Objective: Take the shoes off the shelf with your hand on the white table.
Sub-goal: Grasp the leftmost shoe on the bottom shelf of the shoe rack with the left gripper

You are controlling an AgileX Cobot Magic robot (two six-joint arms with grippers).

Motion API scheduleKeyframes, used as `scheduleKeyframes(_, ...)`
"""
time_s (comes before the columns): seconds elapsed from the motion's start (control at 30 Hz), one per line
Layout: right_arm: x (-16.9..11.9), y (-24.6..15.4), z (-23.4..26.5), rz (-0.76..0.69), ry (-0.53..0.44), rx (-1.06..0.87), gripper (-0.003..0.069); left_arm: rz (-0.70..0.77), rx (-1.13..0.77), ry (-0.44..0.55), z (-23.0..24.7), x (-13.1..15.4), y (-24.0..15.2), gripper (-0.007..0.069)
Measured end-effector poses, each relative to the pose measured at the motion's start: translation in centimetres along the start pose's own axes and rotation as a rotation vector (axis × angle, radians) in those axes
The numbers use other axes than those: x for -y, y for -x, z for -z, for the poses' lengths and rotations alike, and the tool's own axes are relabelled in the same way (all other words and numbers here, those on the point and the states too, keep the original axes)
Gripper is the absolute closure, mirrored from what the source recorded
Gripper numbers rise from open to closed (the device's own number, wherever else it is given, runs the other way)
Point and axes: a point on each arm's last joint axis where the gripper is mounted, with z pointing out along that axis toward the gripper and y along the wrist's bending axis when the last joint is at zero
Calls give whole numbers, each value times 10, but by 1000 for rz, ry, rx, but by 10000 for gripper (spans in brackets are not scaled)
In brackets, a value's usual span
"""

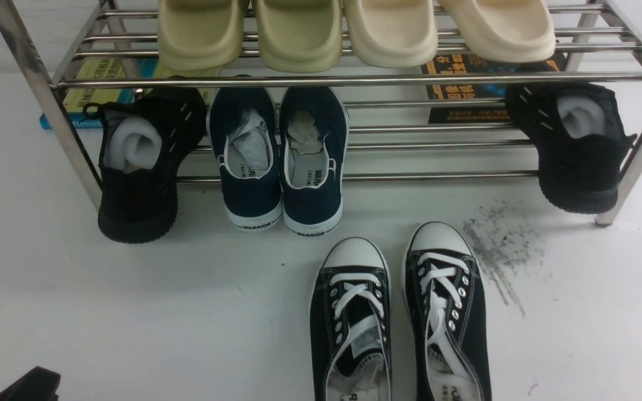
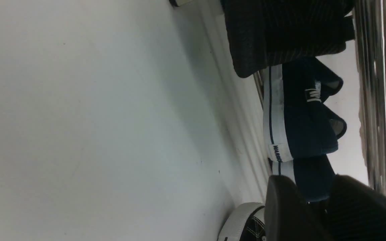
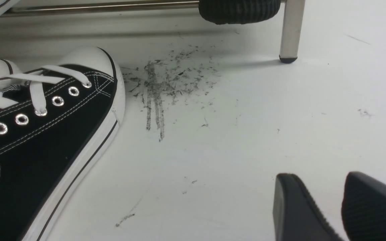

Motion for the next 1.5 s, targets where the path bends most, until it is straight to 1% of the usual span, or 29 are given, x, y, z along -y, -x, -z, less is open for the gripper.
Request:
scheduleKeyframes(0.07,0,0,0,0,0,0,421,-27,-33,23,1,-1,-3,456)
scheduleKeyframes(0.13,0,0,0,0,0,0,421,-84,-79,44,4,5,-4,495)
scheduleKeyframes(0.23,0,0,0,0,0,0,421,-203,-123,25,16,34,1,556)
scheduleKeyframes(0.27,0,0,0,0,0,0,421,-208,-125,28,16,34,1,559)
scheduleKeyframes(0.3,0,0,0,0,0,0,421,-271,-145,42,20,50,6,580)
scheduleKeyframes(0.33,0,0,0,0,0,0,421,-322,-172,79,21,62,9,588)
scheduleKeyframes(0.37,0,0,0,0,0,0,421,-330,-178,87,21,63,10,592)
scheduleKeyframes(0.4,0,0,0,0,0,0,421,-391,-224,156,18,75,15,596)
scheduleKeyframes(0.47,0,0,0,0,0,0,421,-496,-306,291,6,87,24,599)
scheduleKeyframes(0.57,0,0,0,0,0,0,421,-641,-410,453,-25,104,41,601)
scheduleKeyframes(0.63,0,0,0,0,0,0,421,-683,-496,534,-50,113,49,601)
scheduleKeyframes(0.73,0,0,0,0,0,0,421,-703,-671,610,-92,125,55,601)
scheduleKeyframes(0.8,0,0,0,0,0,0,421,-677,-767,619,-113,129,55,601)
scheduleKeyframes(0.87,0,0,0,0,0,0,421,-668,-827,603,-130,136,52,601)
scheduleKeyframes(0.97,0,0,0,0,0,0,421,-716,-883,531,-154,159,34,601)
scheduleKeyframes(1.0,0,0,0,0,0,0,421,-725,-891,523,-155,162,30,601)
scheduleKeyframes(1.03,0,0,0,0,0,0,421,-761,-892,490,-163,174,16,601)
scheduleKeyframes(1.1,0,0,0,0,0,0,421,-811,-860,470,-170,189,1,595)
scheduleKeyframes(1.17,0,0,0,0,0,0,421,-834,-832,468,-173,194,-5,590)
scheduleKeyframes(1.2,0,0,0,0,0,0,421,-856,-768,482,-179,202,-11,580)
scheduleKeyframes(1.3,0,0,0,0,0,0,421,-866,-662,511,-189,210,-17,543)
scheduleKeyframes(1.37,0,0,0,0,0,0,421,-865,-600,533,-198,211,-20,508)
scheduleKeyframes(1.43,0,0,0,0,0,0,421,-864,-571,552,-206,211,-22,457)
scheduleKeyframes(1.47,0,0,0,0,0,0,421,-863,-566,552,-208,211,-22,452)
scheduleKeyframes(1.5,0,0,0,0,0,0,421,-865,-558,559,-214,211,-23,405)
